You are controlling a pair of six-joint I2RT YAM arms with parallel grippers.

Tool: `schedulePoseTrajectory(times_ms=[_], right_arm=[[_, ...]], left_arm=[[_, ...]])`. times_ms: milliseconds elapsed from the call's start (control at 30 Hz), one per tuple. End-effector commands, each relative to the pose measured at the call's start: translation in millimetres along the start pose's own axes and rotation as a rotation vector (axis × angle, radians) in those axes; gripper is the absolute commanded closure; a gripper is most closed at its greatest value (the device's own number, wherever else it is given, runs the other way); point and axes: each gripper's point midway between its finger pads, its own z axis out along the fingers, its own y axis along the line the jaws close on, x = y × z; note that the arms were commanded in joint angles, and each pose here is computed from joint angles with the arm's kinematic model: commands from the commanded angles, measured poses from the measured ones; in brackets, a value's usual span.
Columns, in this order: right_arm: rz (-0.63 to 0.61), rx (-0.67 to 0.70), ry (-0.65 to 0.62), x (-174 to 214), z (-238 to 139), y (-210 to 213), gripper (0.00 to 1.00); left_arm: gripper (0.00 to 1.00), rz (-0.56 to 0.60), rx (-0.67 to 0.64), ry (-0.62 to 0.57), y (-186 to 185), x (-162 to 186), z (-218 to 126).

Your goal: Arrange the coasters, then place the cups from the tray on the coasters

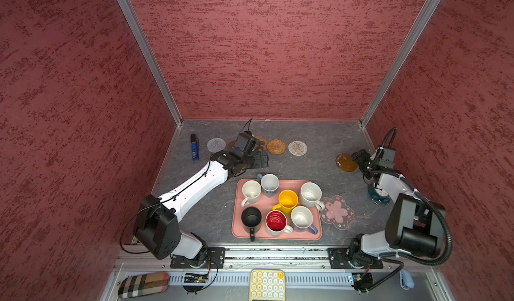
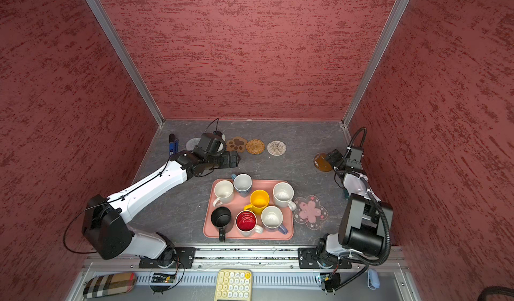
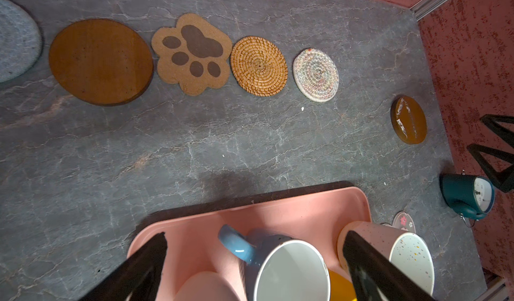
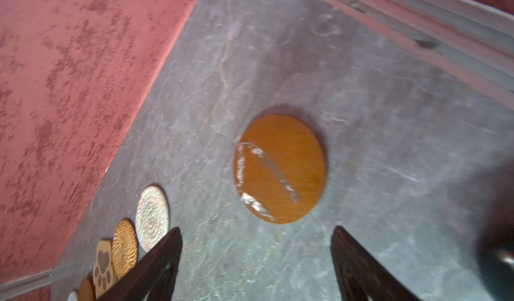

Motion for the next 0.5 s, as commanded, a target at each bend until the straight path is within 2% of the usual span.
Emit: schedulePoseTrajectory(times_ms=[0, 167, 467], right_arm=[[0.016, -0.059, -0.111, -24.4, -7.7, 5.5, 0.18], [0.03, -0.026, -0.133, -28.2, 0.0, -11.2, 0.21], [0.045, 0.023, -0.097, -19.8, 25.1, -35.0, 0.26]], left_arm=[[0.0, 0.018, 0.038, -0.027, -9.8, -14.6, 10.4], [0.0, 0.016, 0.054, -0.016, -10.9, -14.7, 25.8], [0.0, -0.023, 0.082, -0.011, 3.6, -6.6, 35.2]])
